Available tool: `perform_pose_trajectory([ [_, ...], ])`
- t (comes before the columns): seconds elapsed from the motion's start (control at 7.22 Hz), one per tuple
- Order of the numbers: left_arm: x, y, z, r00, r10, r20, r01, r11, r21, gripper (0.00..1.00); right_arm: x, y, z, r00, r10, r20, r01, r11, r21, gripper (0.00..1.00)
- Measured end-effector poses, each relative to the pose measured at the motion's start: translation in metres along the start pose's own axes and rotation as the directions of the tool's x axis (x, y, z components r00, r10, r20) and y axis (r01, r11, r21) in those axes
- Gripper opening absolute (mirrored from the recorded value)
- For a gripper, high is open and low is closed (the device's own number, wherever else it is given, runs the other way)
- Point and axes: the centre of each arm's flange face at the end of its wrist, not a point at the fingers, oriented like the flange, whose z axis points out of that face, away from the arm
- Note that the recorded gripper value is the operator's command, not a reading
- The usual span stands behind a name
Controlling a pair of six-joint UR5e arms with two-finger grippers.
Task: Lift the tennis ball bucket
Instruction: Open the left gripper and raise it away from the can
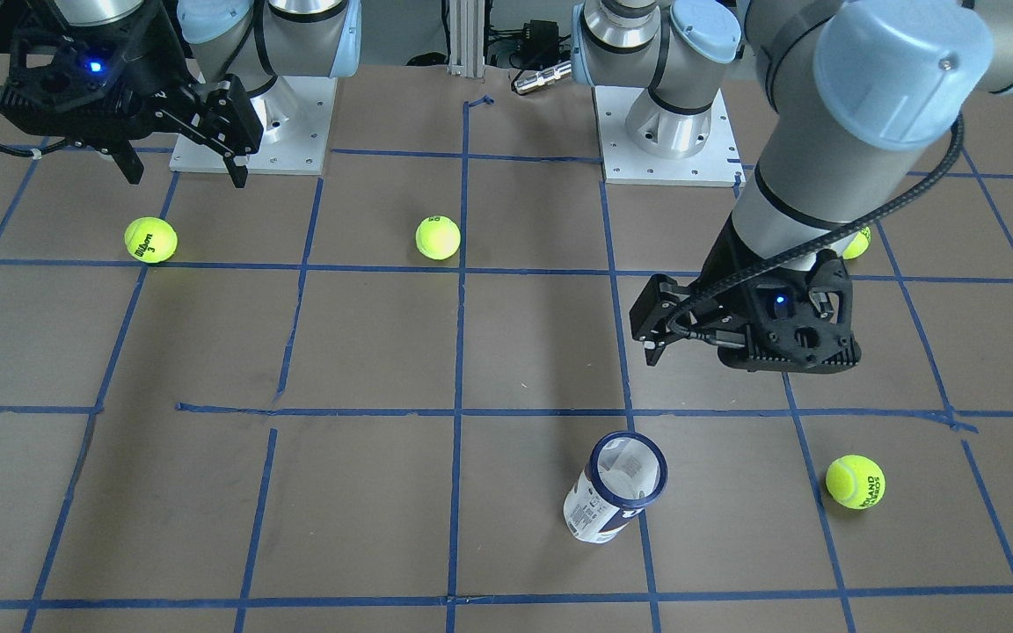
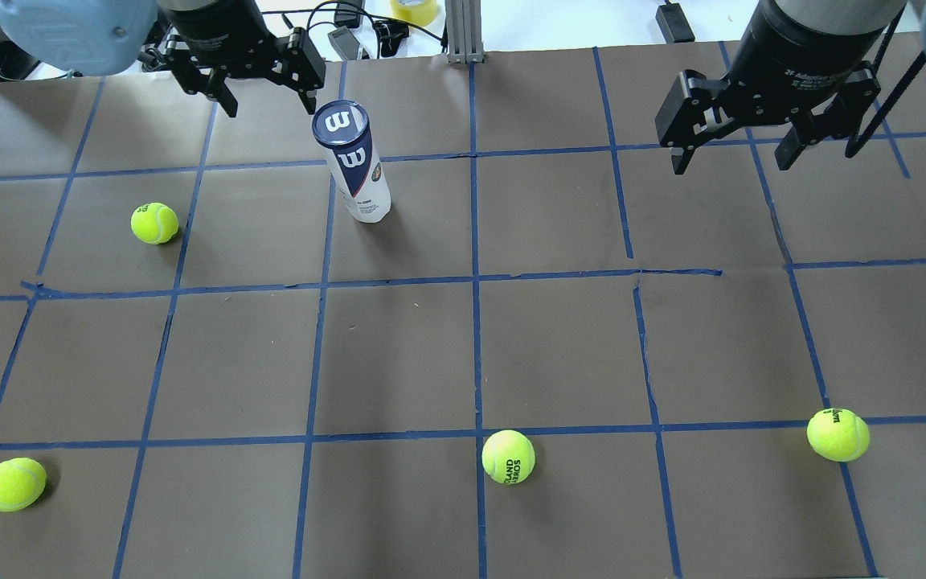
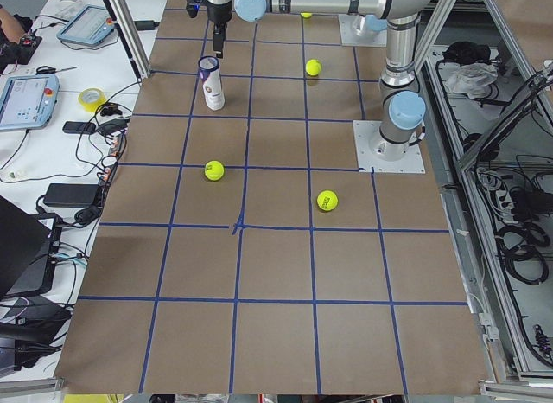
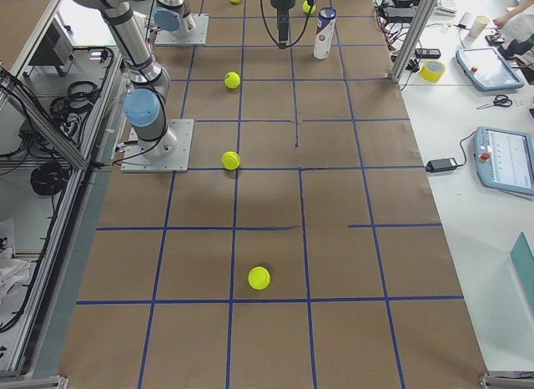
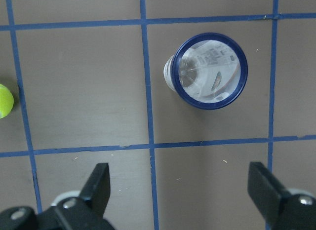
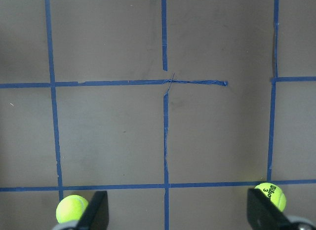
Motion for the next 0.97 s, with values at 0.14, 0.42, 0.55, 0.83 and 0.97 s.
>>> perform_pose_trajectory([
  [0.14,-0.016,0.016,0.001,1.0,-0.008,0.001,0.008,1.0,-0.022,1.0,0.0,0.0,0.0,1.0,0.0,0.0,0.0,1.0,0.0,1.0],
  [0.42,-0.027,0.056,-0.004,1.0,-0.021,0.005,0.021,0.999,-0.038,1.0,0.0,0.0,0.0,1.0,-0.001,0.0,0.001,1.0,0.002,1.0],
  [0.55,-0.029,0.074,-0.008,1.0,-0.026,0.007,0.026,0.999,-0.037,1.0,0.0,0.0,0.0,1.0,0.0,0.0,0.0,1.0,0.002,1.0],
  [0.83,-0.03,0.097,-0.012,0.999,-0.032,0.008,0.032,0.999,-0.037,1.0,0.0,0.0,0.0,1.0,0.001,0.0,-0.001,1.0,0.001,1.0],
  [0.97,-0.03,0.102,-0.013,0.999,-0.033,0.009,0.033,0.999,-0.036,1.0,0.0,0.0,0.0,1.0,0.001,0.0,-0.001,1.0,0.0,1.0],
])
